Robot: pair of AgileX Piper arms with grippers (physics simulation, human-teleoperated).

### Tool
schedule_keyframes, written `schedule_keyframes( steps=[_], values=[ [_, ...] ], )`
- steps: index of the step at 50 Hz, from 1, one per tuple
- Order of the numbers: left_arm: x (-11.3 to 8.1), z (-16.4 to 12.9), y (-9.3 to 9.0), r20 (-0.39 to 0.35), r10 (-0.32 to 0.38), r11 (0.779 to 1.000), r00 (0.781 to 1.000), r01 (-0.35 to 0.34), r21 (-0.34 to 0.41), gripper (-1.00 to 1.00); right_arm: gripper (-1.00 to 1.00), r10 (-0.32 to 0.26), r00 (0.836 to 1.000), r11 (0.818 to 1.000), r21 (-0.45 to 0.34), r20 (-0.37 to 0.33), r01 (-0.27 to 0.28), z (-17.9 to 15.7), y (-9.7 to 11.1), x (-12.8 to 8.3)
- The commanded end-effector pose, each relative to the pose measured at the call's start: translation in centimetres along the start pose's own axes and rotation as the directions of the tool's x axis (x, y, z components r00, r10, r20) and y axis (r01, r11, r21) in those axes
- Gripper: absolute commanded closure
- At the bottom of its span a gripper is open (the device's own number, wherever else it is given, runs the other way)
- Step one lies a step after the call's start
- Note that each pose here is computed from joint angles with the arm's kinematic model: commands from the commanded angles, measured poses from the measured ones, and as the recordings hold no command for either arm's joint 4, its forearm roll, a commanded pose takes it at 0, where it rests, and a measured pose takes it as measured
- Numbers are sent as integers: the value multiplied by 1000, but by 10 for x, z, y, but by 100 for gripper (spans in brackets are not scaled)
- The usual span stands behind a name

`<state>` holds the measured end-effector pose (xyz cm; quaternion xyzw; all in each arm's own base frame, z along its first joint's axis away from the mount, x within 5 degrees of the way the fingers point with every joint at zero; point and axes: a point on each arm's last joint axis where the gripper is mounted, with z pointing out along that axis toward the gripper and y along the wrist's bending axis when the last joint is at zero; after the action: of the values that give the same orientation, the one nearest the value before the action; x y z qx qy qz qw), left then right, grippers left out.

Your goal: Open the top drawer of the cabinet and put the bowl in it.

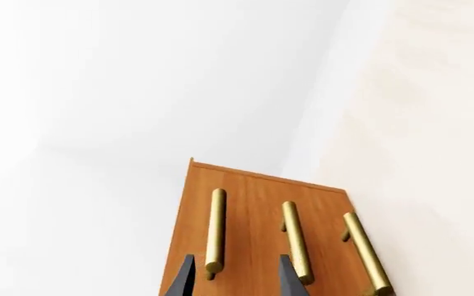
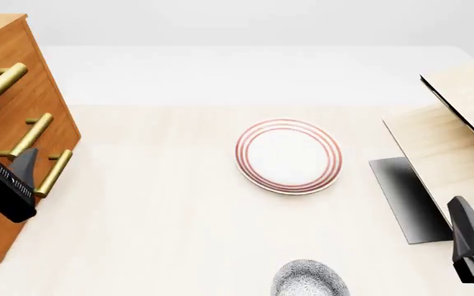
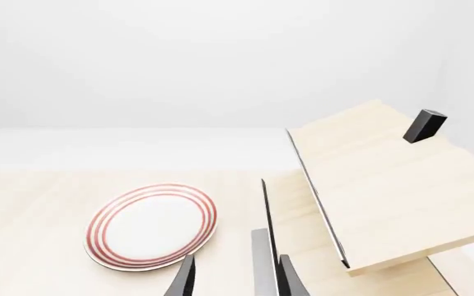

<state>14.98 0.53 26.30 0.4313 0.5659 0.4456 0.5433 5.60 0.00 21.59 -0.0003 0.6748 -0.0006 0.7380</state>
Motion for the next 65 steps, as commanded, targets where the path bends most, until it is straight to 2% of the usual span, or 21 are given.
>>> schedule_keyframes(
  steps=[1, 6, 7, 9, 10, 12, 21, 27, 52, 57, 65],
  values=[
    [6, 5, 2, -35, 58, 997, 998, -60, -47, -100, -100, 0, 1000, 1000, 0, 0, 0, 0, 0, 1],
    [9, 9, 3, -51, 67, 995, 996, -71, -69, -100, -100, 0, 1000, 1000, 0, 0, 0, 0, 0, 0],
    [13, 10, -2, -65, 99, 992, 993, -104, -77, -100, -100, 0, 1000, 1000, 0, -1, 0, 0, 0, 1],
    [15, 12, -7, -72, 124, 989, 990, -129, -70, -100, -100, 0, 1000, 1000, 0, 0, 0, 0, 0, 1],
    [11, 13, 5, -59, 76, 994, 995, -80, -79, -100, -100, 0, 1000, 1000, 0, 0, 0, 0, 0, 0],
    [13, 15, 1, -70, 109, 990, 992, -114, -80, -100, -100, 0, 1000, 1000, 0, -1, 0, 0, 0, 1],
    [14, 28, 7, -77, 106, 990, 991, -112, -81, -100, -100, 0, 1000, 1000, 0, -1, 0, 0, 0, 1],
    [18, 35, 1, -91, 140, 986, 986, -147, -77, -100, -100, 0, 1000, 1000, 0, -1, 0, 0, 0, 1],
    [28, 43, 9, -145, 130, 987, 981, -142, -76, -100, -100, 0, 1000, 1000, 0, 0, 0, 0, 0, 1],
    [33, 45, 3, -160, 132, 987, 978, -145, -67, -100, -100, 0, 1000, 1000, 0, 0, 0, 0, 0, 1],
    [35, 50, 4, -165, 128, 988, 978, -140, -63, -100, -100, 0, 1000, 1000, 0, 0, 0, 0, 0, 1]
  ],
)
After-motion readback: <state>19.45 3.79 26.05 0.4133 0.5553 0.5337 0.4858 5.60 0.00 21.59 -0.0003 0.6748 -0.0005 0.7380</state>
